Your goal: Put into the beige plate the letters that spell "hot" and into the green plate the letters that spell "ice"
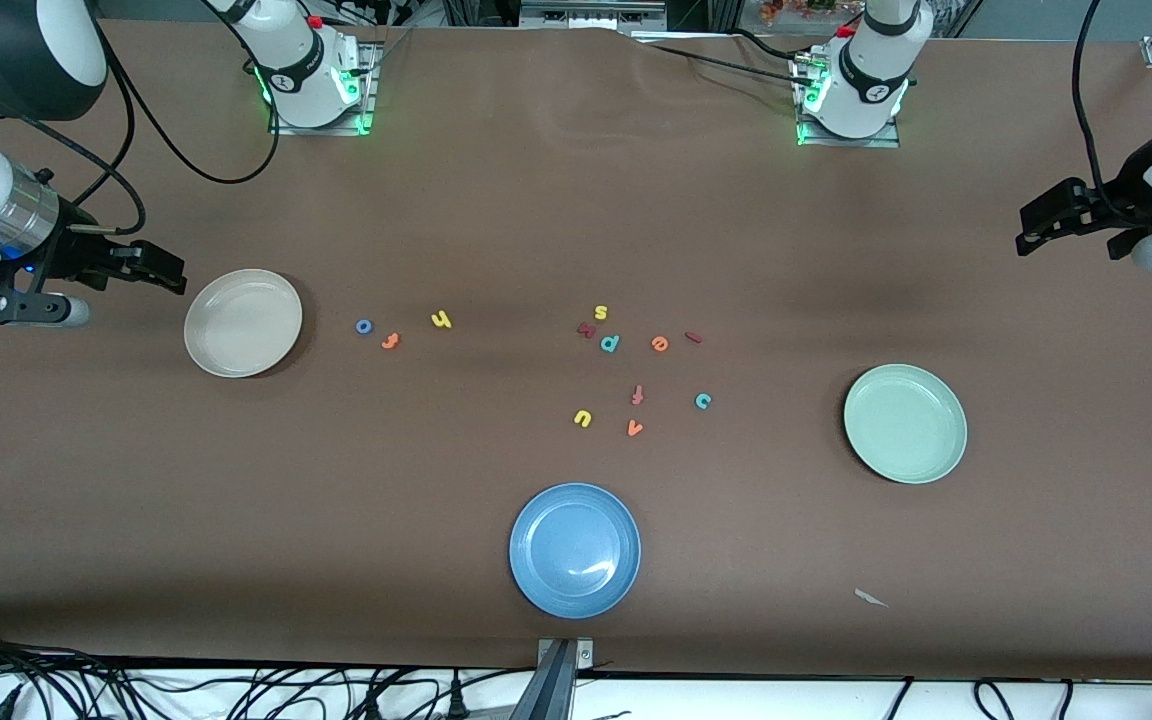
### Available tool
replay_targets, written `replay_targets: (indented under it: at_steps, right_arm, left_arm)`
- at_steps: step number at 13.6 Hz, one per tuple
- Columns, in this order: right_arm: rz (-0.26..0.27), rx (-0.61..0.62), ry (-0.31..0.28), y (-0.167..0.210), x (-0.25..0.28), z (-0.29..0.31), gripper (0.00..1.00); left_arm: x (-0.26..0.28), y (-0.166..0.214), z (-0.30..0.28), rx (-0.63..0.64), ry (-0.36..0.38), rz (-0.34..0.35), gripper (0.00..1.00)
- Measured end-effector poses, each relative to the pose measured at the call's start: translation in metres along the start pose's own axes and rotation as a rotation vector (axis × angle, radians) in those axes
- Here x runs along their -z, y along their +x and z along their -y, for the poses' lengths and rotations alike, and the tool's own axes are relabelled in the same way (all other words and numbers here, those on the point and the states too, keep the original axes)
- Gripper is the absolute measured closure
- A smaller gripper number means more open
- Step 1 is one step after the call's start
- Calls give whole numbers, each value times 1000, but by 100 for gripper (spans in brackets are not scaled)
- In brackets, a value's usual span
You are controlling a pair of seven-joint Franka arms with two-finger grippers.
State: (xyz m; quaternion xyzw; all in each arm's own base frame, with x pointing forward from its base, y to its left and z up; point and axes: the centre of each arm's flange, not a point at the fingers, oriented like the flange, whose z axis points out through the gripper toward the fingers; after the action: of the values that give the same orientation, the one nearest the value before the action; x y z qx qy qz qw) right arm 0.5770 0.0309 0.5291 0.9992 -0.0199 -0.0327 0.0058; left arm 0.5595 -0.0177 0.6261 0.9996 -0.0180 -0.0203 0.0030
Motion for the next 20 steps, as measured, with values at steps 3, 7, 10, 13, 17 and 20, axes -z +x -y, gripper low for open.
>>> replay_targets:
  at_steps: [3, 7, 10, 13, 17, 20]
  right_arm:
    - [0, 0, 0, 0, 0, 0, 0]
    - [0, 0, 0, 0, 0, 0, 0]
    - [0, 0, 0, 0, 0, 0, 0]
    - [0, 0, 0, 0, 0, 0, 0]
    - [0, 0, 0, 0, 0, 0, 0]
    - [0, -1, 0, 0, 0, 0, 0]
  left_arm:
    - [0, -1, 3, -19, 0, 5, 0]
    - [0, -1, 4, -19, 0, 5, 0]
    - [-1, -1, 4, -20, 0, 5, 0]
    - [-1, 0, 5, -19, 0, 5, 0]
    - [-1, 0, 5, -19, 0, 4, 0]
    - [-1, 0, 7, -15, -1, 5, 0]
